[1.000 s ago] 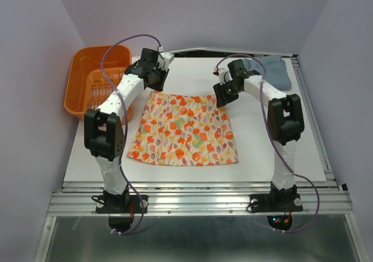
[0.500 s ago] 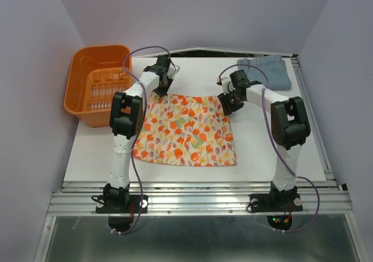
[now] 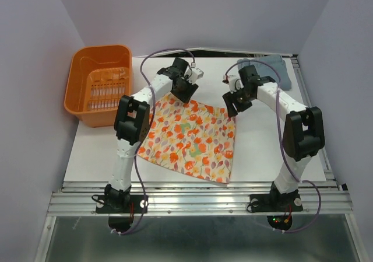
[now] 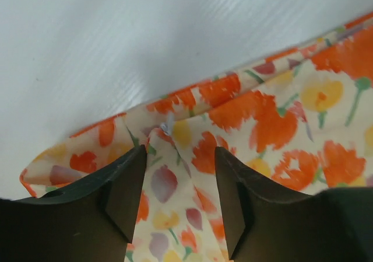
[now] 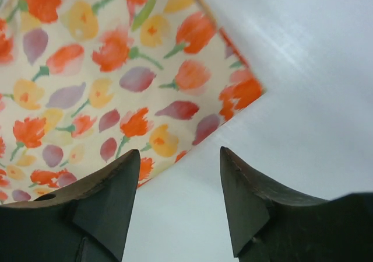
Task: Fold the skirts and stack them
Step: Flatten the skirt out
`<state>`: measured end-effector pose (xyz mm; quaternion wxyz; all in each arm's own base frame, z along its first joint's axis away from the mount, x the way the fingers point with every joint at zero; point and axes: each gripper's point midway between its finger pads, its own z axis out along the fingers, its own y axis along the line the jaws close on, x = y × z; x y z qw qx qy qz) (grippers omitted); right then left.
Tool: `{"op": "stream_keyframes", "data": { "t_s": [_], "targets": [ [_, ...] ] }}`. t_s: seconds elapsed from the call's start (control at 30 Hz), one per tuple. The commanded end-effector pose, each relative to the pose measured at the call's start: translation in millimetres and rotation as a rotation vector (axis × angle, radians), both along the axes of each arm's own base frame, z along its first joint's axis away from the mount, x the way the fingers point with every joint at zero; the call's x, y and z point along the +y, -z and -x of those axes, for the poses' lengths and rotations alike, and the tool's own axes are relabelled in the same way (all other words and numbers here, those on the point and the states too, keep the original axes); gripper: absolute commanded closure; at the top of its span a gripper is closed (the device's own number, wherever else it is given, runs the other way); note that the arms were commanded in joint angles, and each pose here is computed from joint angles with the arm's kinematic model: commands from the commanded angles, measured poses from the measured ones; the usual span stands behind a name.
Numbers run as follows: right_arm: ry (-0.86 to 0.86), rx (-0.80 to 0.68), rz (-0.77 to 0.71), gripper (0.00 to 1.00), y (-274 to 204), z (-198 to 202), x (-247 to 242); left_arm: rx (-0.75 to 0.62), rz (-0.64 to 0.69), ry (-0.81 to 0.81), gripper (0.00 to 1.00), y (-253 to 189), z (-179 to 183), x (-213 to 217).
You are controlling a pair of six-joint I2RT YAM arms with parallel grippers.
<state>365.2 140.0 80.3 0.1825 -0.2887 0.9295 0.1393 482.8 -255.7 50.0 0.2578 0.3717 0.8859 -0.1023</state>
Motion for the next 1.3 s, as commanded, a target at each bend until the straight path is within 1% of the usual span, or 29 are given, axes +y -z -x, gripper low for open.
{"op": "stream_keyframes", "data": {
  "t_s": [0.0,0.1,0.13,0.23,0.33,0.43,0.5,0.73,0.8,0.83,0.87,0.9,0.93,0.97,1.0,1.03,1.13,1.17,1.2,1.23,1.27],
  "targets": [
    [0.072,-0.122,-0.012,0.37,-38,-41,-11,-0.238,0.162,-0.031,0.37,-127,-12,11],
    [0.091,-0.097,0.011,0.34,-24,-45,-18,-0.279,0.136,-0.1,0.37,-142,-25,35],
    [0.104,-0.082,0.014,0.29,-19,-45,-22,-0.282,0.12,-0.122,0.37,-140,-29,44],
    [0.138,-0.044,0.016,0.22,-2,-47,-25,-0.239,0.061,-0.15,0.33,-117,-40,61],
    [0.168,-0.014,-0.019,0.21,4,-52,-25,-0.212,0.043,-0.157,0.31,-102,-46,68],
    [0.186,0.018,-0.049,0.2,12,-55,-19,-0.178,0.02,-0.153,0.3,-79,-50,70],
    [0.191,0.023,-0.052,0.2,13,-57,-18,-0.17,0.017,-0.152,0.3,-74,-51,70],
    [0.199,0.071,-0.031,0.23,33,-52,-20,-0.096,0.024,-0.131,0.35,-42,-44,67],
    [0.199,0.084,-0.028,0.28,38,-49,-20,-0.059,0.033,-0.12,0.45,-32,-39,64],
    [0.196,0.088,-0.03,0.3,39,-48,-20,-0.048,0.038,-0.118,0.52,-29,-36,63],
    [0.195,0.094,-0.031,0.36,40,-46,-20,-0.041,0.05,-0.109,0.67,-30,-34,60],
    [0.194,0.097,-0.033,0.39,41,-45,-20,-0.04,0.062,-0.107,0.73,-29,-32,59],
    [0.191,0.097,-0.04,0.42,40,-45,-18,-0.04,0.089,-0.103,0.86,-34,-30,55],
    [0.19,0.1,-0.044,0.48,40,-43,-18,-0.064,0.108,-0.101,0.92,-47,-28,50],
    [0.191,0.104,-0.049,0.5,40,-43,-17,-0.066,0.122,-0.092,0.95,-48,-24,46],
    [0.19,0.109,-0.059,0.53,39,-41,-15,-0.08,0.137,-0.083,1.0,-60,-20,41],
    [0.187,0.119,-0.073,0.59,39,-40,-13,-0.078,0.152,-0.052,1.0,-66,-4,24],
    [0.187,0.123,-0.076,0.62,40,-39,-12,-0.094,0.162,-0.051,1.0,-76,0,20],
    [0.188,0.122,-0.078,0.62,40,-40,-12,-0.106,0.167,-0.034,1.0,-78,6,9],
    [0.187,0.119,-0.08,0.64,38,-40,-11,-0.094,0.153,-0.034,1.0,-71,13,7],
    [0.189,0.121,-0.08,0.68,38,-39,-11,-0.109,0.148,-0.033,1.0,-75,18,4]
  ]
}}
